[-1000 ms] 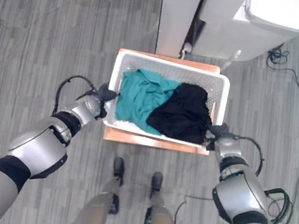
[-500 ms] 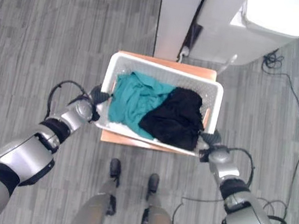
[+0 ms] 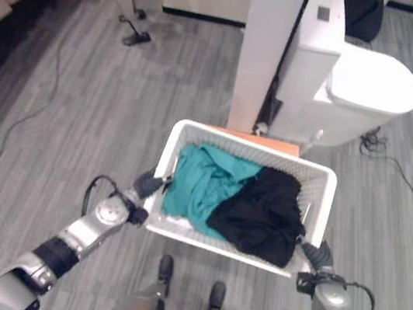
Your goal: Grab the laundry basket,head to the washer,open it,put in the laundry and shut it.
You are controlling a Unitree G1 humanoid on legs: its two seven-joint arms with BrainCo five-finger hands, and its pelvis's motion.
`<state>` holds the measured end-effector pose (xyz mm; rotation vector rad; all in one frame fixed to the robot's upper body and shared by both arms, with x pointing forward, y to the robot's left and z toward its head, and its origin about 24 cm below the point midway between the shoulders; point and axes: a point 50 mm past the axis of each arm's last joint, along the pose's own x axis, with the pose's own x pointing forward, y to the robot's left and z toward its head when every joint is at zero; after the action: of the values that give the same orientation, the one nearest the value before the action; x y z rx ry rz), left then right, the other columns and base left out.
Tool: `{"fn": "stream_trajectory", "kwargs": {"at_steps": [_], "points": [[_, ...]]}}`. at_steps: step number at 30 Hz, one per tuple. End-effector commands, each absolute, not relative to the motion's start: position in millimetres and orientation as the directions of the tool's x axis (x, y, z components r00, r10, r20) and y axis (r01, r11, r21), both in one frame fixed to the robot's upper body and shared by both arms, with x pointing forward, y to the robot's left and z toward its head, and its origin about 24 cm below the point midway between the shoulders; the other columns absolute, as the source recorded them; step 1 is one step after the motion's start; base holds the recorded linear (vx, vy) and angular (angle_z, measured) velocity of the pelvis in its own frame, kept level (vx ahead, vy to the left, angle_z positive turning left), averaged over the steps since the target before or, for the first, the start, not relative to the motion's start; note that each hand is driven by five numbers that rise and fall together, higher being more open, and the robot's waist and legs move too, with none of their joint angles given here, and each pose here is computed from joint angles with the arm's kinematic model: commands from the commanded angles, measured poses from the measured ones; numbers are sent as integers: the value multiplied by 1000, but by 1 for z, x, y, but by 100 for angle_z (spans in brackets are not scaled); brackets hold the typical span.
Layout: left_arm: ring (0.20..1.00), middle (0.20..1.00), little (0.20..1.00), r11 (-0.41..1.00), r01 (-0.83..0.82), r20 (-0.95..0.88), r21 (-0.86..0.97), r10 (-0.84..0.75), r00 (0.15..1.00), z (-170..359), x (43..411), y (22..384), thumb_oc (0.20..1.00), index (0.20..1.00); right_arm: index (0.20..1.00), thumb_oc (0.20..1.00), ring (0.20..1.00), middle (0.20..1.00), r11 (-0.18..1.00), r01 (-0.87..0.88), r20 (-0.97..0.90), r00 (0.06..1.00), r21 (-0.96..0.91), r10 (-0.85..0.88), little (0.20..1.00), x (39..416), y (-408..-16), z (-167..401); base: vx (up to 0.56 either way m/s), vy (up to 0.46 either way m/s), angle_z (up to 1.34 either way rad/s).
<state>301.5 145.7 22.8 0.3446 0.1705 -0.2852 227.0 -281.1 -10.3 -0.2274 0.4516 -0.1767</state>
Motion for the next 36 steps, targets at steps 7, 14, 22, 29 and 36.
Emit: {"fn": "stream_trajectory", "kwargs": {"at_steps": [7,14,22,29,36], "points": [[200,200,200,963,175,-109,204,-156,982,50,319,178,200,200,200,200,200,200,989,49,-284,955,-136,-86,200,234,-283,24,-223,-64,28],[200,200,200,974,120,-119,193,-98,988,44,304,199,200,200,200,200,200,200,993,22,-294,954,-117,-56,200,238,-279,23,-81,99,5],[200,200,200,974,103,-128,199,-78,989,41,303,202,200,200,200,200,200,200,990,110,-299,945,-93,-133,200,242,-287,19,-181,316,-33],[200,200,200,941,110,-126,321,-73,989,54,319,210,200,200,200,200,200,200,987,140,-309,938,-82,-159,200,255,-276,8,-487,451,-75],[200,200,200,929,73,-165,363,-13,986,52,312,236,200,200,200,200,200,200,991,94,-394,911,-90,-122,200,253,-268,-11,-407,-58,-120]]}}
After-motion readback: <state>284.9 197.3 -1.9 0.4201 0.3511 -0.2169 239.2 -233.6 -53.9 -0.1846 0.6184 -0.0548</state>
